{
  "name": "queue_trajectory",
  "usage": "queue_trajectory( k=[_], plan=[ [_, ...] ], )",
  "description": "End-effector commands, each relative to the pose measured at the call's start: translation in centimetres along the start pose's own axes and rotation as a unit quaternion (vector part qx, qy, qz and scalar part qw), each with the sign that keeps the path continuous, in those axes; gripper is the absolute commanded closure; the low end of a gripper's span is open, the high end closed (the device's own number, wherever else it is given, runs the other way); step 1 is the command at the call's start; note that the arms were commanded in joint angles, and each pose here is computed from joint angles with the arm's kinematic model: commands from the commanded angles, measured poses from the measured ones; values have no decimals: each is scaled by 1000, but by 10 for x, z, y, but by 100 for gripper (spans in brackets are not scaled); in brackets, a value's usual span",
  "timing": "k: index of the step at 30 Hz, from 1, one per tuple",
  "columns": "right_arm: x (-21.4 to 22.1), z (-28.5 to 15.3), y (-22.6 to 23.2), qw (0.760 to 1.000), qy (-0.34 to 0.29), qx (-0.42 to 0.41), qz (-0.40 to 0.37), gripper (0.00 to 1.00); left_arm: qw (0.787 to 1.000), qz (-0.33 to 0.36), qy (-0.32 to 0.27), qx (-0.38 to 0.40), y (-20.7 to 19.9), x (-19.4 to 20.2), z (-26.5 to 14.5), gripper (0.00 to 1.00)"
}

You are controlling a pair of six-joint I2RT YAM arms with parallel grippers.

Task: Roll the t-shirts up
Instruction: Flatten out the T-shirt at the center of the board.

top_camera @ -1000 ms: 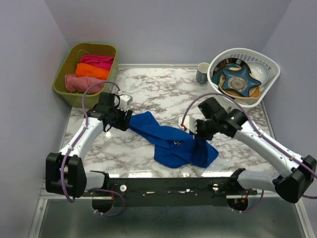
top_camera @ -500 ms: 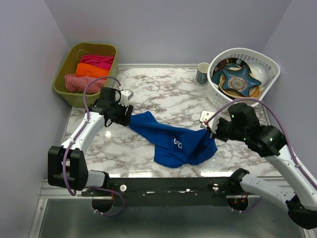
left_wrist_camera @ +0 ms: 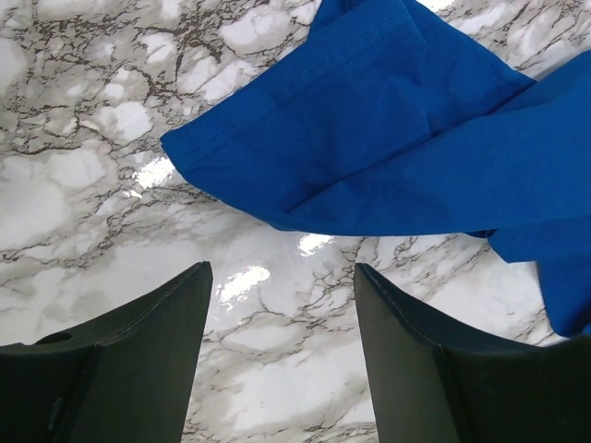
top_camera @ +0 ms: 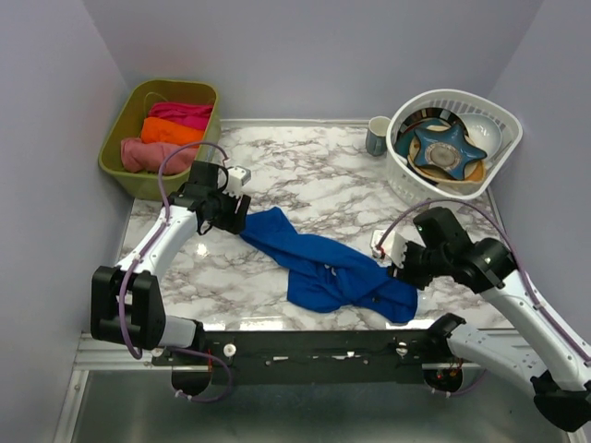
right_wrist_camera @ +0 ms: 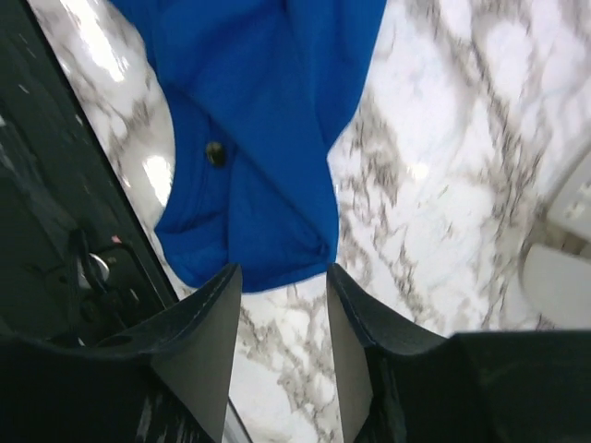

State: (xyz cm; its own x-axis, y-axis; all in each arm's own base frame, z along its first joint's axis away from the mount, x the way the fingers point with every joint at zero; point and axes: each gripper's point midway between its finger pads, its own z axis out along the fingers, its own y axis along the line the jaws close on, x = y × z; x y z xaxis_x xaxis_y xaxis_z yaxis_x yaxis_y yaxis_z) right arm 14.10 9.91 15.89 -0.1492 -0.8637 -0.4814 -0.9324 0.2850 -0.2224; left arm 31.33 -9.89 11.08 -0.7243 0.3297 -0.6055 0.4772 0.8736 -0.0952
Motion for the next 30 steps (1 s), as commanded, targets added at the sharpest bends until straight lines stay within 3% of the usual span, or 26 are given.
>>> queue_trajectory(
  k=[1, 5, 9, 13, 26, 30],
  plan=[
    [-66, 4, -1, 992, -73, -99, -24, 53, 1000, -1, -11, 6, -5, -1, -2, 29],
    [-83, 38, 1, 981, -61, -182, -26, 52, 1000, 6, -9, -3, -2, 4, -5, 29],
    [-67, 74, -7, 978, 0, -205, -39, 50, 1000, 11, -7, -8, -2, 8, -10, 29],
    [-48, 85, -11, 975, 51, -210, -45, 49, 1000, 10, -11, -13, -2, 13, -15, 29],
    [-16, 114, -14, 971, 114, -203, -47, 49, 1000, 6, -13, -17, 1, 19, -16, 29],
    [-9, 121, -25, 976, 128, -166, -51, 51, 1000, 6, -17, -17, 2, 15, -16, 29]
  ],
)
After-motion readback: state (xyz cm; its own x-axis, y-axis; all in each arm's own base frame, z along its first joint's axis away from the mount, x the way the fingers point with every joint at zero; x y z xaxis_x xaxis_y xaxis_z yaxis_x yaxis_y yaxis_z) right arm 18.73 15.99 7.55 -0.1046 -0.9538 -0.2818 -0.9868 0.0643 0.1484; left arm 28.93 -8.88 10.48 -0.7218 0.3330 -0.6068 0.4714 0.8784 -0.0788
